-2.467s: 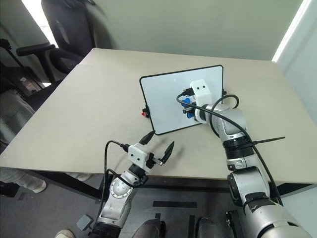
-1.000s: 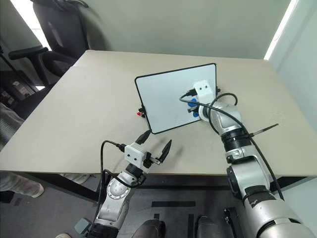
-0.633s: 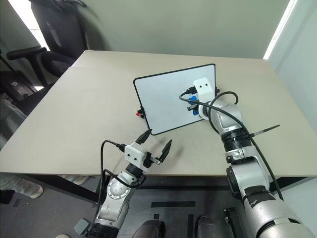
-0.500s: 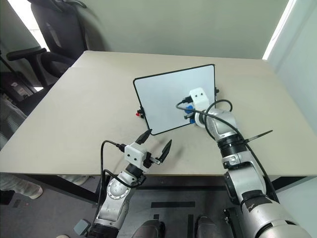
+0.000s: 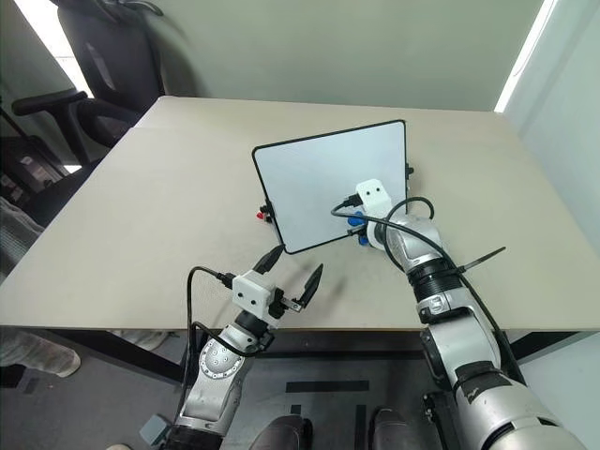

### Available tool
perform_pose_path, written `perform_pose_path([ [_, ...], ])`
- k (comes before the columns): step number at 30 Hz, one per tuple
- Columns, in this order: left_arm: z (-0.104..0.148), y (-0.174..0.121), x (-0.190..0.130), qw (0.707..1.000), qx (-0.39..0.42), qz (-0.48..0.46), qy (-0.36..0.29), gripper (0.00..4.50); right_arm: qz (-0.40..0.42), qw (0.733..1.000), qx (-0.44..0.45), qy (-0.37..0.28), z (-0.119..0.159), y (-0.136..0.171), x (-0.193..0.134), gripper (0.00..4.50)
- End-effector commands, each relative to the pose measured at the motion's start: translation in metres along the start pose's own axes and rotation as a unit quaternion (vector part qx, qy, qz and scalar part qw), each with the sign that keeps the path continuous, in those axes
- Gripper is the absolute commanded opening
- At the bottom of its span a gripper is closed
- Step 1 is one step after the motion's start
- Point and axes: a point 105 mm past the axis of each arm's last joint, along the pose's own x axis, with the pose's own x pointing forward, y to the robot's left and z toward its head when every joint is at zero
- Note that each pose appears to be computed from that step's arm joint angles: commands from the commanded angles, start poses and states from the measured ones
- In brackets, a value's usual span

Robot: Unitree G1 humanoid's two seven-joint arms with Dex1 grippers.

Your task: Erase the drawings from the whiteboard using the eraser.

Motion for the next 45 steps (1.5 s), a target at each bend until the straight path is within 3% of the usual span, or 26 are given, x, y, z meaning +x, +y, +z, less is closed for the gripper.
perform_pose_path([
  [1, 0.015, 0.002, 0.002, 1.000, 0.007, 0.005, -0.028, 4.50, -0.027, 0.996, -0.012, -0.080, 0.049, -0.014, -0.018, 0.46],
  [21, 0.012, -0.001, 0.007, 1.000, 0.005, 0.000, -0.026, 4.50, -0.026, 0.988, -0.030, -0.150, 0.086, -0.008, -0.036, 0.46],
  [29, 0.011, -0.002, 0.009, 1.000, 0.001, -0.001, -0.026, 4.50, -0.003, 0.998, -0.020, -0.054, 0.017, 0.008, 0.000, 0.46],
  [33, 0.011, 0.000, 0.009, 1.000, 0.001, 0.002, -0.027, 4.50, 0.003, 0.999, -0.014, -0.032, 0.000, 0.011, 0.006, 0.46],
  [40, 0.011, 0.002, 0.010, 1.000, 0.000, 0.002, -0.027, 4.50, 0.002, 1.000, -0.021, -0.021, -0.005, 0.011, 0.003, 0.46],
  [45, 0.010, 0.004, 0.012, 1.000, 0.000, -0.001, -0.026, 4.50, -0.024, 0.997, -0.026, -0.064, 0.017, -0.005, -0.019, 0.46],
])
